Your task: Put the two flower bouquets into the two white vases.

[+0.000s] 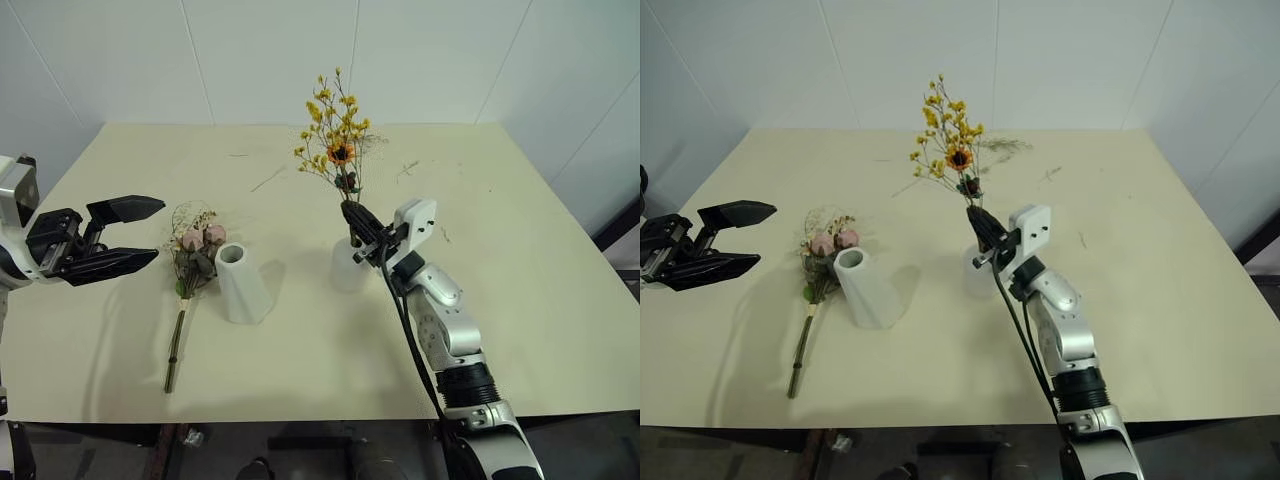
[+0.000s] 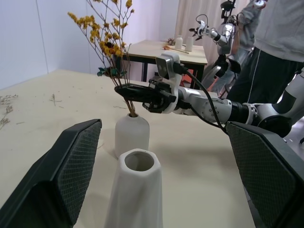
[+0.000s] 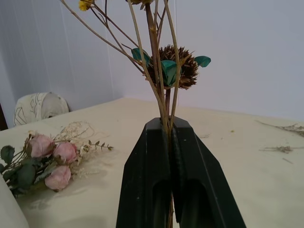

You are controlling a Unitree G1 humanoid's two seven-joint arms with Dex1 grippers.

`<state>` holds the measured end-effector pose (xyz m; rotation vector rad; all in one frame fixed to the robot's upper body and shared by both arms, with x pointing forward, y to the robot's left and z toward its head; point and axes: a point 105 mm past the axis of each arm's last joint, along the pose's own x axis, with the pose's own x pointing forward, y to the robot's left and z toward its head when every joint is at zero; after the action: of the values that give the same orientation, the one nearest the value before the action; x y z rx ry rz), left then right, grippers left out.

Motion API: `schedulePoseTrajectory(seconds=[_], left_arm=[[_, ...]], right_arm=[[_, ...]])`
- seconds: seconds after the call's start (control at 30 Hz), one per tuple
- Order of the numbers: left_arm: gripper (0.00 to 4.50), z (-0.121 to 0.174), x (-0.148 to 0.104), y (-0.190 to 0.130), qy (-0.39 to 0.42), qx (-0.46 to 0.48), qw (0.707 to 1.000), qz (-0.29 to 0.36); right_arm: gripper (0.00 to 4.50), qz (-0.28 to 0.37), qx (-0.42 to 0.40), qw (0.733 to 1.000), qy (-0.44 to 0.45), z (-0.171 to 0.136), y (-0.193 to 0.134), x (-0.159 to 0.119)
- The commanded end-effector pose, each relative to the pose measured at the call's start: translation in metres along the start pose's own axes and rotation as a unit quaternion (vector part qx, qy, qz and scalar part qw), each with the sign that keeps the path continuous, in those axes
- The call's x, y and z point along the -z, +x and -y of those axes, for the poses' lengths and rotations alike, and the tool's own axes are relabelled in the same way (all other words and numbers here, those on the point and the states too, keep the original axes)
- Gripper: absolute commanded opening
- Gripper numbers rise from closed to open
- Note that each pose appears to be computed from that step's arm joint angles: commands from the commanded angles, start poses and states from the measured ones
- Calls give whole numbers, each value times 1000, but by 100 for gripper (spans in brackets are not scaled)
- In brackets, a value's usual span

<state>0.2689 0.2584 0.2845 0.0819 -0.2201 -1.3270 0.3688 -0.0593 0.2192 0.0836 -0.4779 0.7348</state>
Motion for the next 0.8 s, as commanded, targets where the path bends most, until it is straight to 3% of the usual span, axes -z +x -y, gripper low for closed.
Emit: schedulePoseTrajectory(seconds=[0.03,0.1,0.2,0.57,0.8], left_arm=[[450,14,-10,2,23,63,998,-1],[450,14,-10,2,23,62,998,-1],[450,14,-10,2,23,60,998,-1],[450,12,-9,2,25,56,998,-2],[450,11,-8,1,26,49,998,-4]], right_arm=[[6,21,-11,1000,-12,-5,0,-7],[6,21,-11,1000,-15,-5,0,-7],[72,18,-8,1000,-18,-4,-3,-7],[435,8,-12,1000,-27,-2,-14,-6],[443,0,-51,997,-51,-11,-21,-19]])
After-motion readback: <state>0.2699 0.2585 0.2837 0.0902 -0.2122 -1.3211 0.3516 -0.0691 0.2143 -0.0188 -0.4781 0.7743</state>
